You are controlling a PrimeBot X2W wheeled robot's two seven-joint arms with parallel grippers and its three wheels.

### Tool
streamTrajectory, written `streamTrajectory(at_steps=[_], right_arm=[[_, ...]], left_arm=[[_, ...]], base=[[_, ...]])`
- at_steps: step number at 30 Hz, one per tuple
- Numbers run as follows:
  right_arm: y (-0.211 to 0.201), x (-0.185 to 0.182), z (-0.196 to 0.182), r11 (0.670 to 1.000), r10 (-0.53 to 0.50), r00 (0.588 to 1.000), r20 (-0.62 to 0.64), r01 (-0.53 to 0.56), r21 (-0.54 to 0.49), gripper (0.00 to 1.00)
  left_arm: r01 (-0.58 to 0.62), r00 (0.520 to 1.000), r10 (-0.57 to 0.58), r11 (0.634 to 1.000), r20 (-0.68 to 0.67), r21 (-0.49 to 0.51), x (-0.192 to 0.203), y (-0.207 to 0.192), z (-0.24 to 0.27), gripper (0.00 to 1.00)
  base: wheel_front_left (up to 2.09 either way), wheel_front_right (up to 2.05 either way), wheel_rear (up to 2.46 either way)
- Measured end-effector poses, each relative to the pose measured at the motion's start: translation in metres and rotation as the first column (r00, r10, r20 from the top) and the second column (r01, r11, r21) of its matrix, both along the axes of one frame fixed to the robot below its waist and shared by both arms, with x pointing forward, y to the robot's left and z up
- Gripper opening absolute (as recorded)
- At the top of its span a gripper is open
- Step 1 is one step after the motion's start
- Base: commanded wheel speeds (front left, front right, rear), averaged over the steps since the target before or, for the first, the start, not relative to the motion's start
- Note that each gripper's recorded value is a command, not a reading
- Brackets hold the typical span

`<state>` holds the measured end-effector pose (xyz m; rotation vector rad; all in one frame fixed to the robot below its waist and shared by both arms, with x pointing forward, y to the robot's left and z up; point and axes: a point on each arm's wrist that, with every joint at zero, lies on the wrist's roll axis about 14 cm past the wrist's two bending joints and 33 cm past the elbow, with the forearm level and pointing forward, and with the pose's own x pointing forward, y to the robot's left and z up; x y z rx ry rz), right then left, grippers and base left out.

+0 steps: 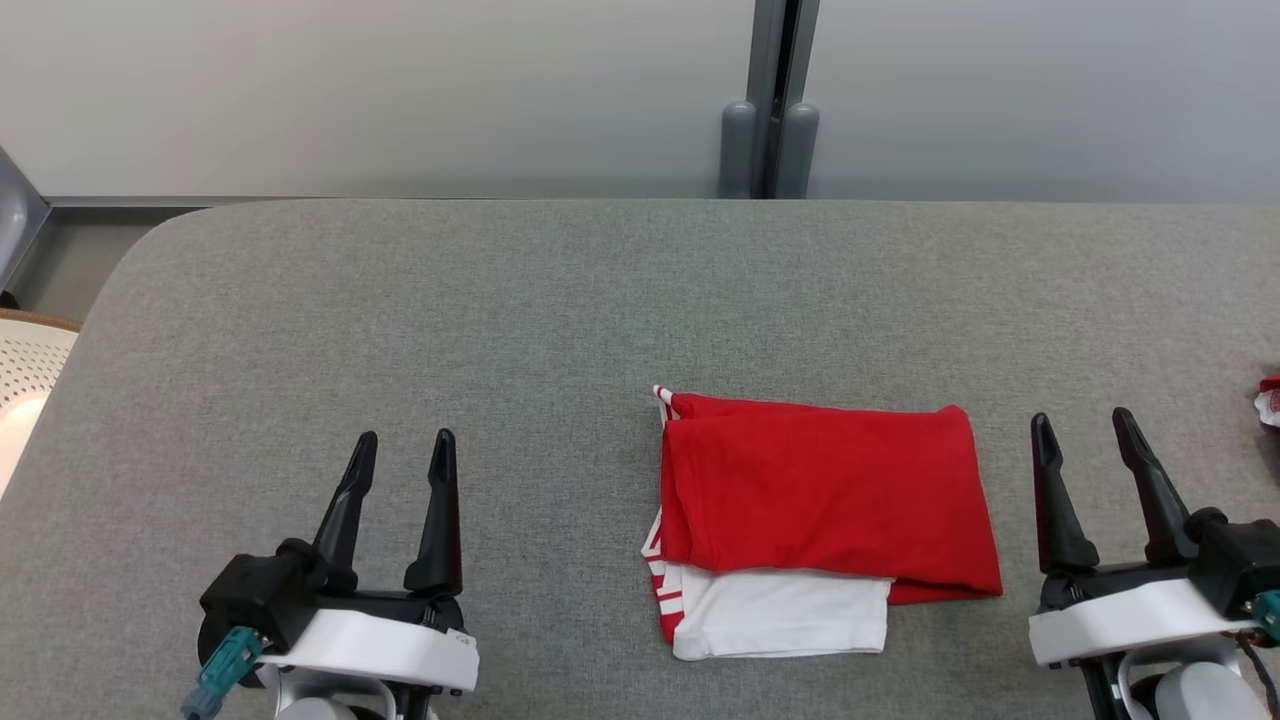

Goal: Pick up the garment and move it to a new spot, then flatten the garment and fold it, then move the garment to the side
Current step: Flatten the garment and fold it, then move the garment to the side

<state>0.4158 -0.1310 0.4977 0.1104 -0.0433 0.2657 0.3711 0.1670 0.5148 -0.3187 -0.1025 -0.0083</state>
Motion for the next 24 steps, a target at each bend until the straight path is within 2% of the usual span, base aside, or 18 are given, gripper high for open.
streamTrajectory(at_steps=[5,17,19,24], right_arm=[[-0.004,-0.006,-0.002,1.0,-0.029,1.0,-0.003,0.029,0.008,1.0],[0.003,-0.005,-0.005,1.0,-0.017,1.0,-0.011,0.017,0.013,1.0],[0.005,-0.006,-0.012,0.999,-0.017,0.999,-0.037,0.018,0.028,1.0],[0.008,-0.011,-0.058,0.996,-0.02,0.979,-0.204,0.037,0.079,1.0]], left_arm=[[0.014,1.0,-0.014,1.0,-0.013,-0.008,0.0,-0.004,-0.005,1.0],[0.008,1.0,-0.008,1.0,-0.023,0.003,-0.003,-0.003,-0.008,1.0],[0.005,1.0,-0.005,1.0,-0.031,0.003,-0.003,-0.002,-0.01,1.0],[-0.003,0.999,0.003,1.0,-0.052,0.003,-0.005,0.001,-0.017,1.0]], base=[[0.0,0.0,0.0],[0.0,0.0,0.0],[0.0,0.0,0.0],[0.0,0.0,0.0]])
